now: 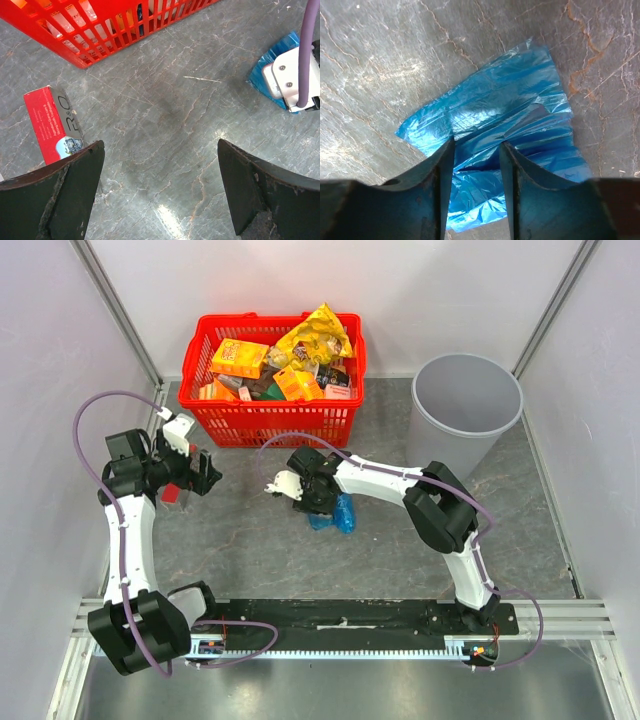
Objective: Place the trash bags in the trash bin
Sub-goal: Unfold the trash bag at the center of the board.
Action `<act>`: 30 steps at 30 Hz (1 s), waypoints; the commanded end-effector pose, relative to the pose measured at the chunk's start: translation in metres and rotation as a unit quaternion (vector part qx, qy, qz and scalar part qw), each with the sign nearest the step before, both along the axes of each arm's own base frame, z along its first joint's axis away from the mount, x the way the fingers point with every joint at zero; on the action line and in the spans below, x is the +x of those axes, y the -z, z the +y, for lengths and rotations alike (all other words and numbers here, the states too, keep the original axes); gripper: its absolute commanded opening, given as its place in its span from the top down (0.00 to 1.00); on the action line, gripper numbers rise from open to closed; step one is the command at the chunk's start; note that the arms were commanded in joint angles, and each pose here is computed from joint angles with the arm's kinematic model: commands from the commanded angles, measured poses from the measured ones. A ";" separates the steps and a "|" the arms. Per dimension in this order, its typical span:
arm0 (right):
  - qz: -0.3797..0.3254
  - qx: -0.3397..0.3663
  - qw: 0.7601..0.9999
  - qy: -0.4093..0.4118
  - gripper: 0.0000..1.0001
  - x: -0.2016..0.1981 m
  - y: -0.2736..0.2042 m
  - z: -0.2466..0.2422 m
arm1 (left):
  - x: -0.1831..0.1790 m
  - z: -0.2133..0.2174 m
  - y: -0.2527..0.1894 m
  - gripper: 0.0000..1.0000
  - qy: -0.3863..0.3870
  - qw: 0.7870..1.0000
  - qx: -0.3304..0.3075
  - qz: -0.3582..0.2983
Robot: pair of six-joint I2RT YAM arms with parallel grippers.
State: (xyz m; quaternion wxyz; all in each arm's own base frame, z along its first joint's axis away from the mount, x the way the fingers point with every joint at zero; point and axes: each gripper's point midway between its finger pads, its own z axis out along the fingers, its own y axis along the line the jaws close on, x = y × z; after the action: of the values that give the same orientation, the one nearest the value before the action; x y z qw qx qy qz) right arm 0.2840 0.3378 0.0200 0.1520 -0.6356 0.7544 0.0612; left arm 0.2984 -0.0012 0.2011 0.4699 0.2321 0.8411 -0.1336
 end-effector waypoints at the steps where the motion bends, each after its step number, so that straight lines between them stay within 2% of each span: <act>1: 0.024 0.004 1.000 0.002 0.58 -0.008 0.013 0.004 | 0.002 -0.005 -0.007 0.01 0.003 1.000 -0.014 -0.011; 4: 0.022 0.005 1.000 0.003 0.81 -0.006 0.012 0.006 | 0.002 -0.006 -0.008 0.00 0.003 1.000 -0.013 -0.013; 7: 0.008 0.016 1.000 0.004 1.00 0.000 -0.008 0.010 | 0.001 -0.006 -0.008 0.00 0.004 1.000 -0.015 -0.013; 14: -0.004 0.095 0.995 -0.006 1.00 -0.002 -0.099 0.032 | 0.000 -0.018 -0.013 0.01 0.022 0.999 -0.026 -0.016; 18: -0.005 0.147 0.989 -0.014 1.00 -0.011 -0.153 0.039 | -0.001 -0.037 -0.011 0.01 0.049 0.999 -0.007 -0.021; 24: -0.018 0.176 0.984 -0.020 1.00 -0.027 -0.206 0.022 | 0.000 -0.070 -0.019 0.01 0.092 0.995 -0.008 -0.032; 30: -0.067 0.180 0.981 -0.005 1.00 -0.028 -0.239 -0.011 | 0.001 -0.115 -0.025 0.01 0.154 0.987 -0.028 -0.025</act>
State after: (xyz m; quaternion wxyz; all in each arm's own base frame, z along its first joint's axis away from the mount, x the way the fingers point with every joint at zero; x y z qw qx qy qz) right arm 0.2616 0.3542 0.2387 0.3026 -0.6129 0.7096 0.1711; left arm 0.2907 -0.0889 0.2045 0.4549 0.3349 0.8013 -0.1970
